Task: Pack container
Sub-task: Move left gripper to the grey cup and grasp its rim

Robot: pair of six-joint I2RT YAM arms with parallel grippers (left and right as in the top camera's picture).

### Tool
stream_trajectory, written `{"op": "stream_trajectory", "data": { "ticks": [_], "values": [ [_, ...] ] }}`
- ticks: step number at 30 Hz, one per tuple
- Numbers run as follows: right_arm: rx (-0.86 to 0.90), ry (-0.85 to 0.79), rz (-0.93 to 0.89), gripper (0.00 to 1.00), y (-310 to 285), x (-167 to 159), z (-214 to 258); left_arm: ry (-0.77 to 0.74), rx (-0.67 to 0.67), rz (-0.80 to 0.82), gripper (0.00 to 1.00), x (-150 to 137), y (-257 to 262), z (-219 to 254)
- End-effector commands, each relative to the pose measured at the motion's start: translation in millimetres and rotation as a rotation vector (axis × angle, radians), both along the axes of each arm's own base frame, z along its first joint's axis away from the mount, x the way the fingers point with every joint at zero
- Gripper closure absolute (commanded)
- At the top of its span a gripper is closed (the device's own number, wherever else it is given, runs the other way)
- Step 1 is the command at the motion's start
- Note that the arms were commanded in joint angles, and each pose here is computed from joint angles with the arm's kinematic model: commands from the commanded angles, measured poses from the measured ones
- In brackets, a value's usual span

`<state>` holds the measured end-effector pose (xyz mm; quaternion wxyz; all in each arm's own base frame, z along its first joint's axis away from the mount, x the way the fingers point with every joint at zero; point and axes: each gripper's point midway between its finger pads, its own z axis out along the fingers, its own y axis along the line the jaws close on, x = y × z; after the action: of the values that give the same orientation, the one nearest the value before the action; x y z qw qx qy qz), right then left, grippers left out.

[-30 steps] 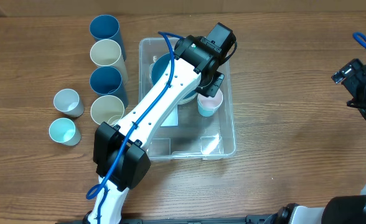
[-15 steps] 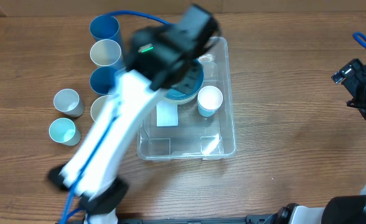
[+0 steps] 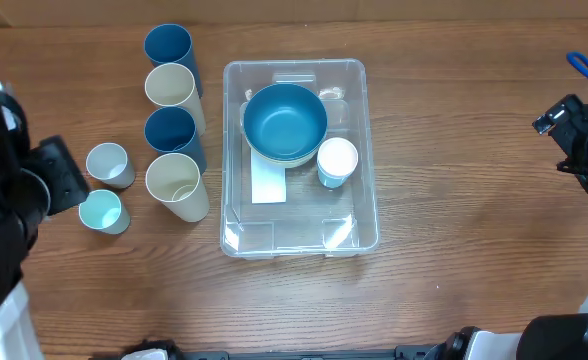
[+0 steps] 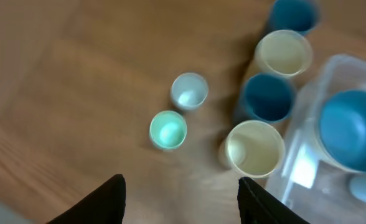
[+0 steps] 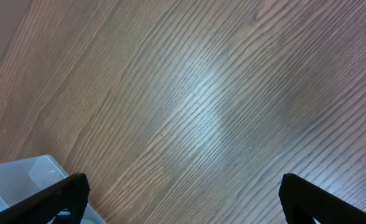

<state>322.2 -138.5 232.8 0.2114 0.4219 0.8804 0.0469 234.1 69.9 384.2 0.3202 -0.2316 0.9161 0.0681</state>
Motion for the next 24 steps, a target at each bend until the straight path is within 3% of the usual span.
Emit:
{"op": "stream_trajectory", "data": {
  "ticks": [1, 5, 12, 24],
  "values": [
    [-0.007, -0.016, -0.008, 0.00, -2, 1, 5, 0.142, -0.144, 0.083, 0.39, 25, 21, -71],
    [-0.007, -0.016, -0.008, 0.00, -2, 1, 5, 0.199, -0.258, 0.092, 0.34, 57, 37, -129],
    [-0.007, -0.016, -0.008, 0.00, -2, 1, 5, 0.287, -0.356, 0.085, 0.39, 104, 69, -202],
    [-0.007, -0.016, -0.008, 0.00, -2, 1, 5, 0.432, -0.387, 0.061, 0.43, 127, 84, -283]
  ]
}}
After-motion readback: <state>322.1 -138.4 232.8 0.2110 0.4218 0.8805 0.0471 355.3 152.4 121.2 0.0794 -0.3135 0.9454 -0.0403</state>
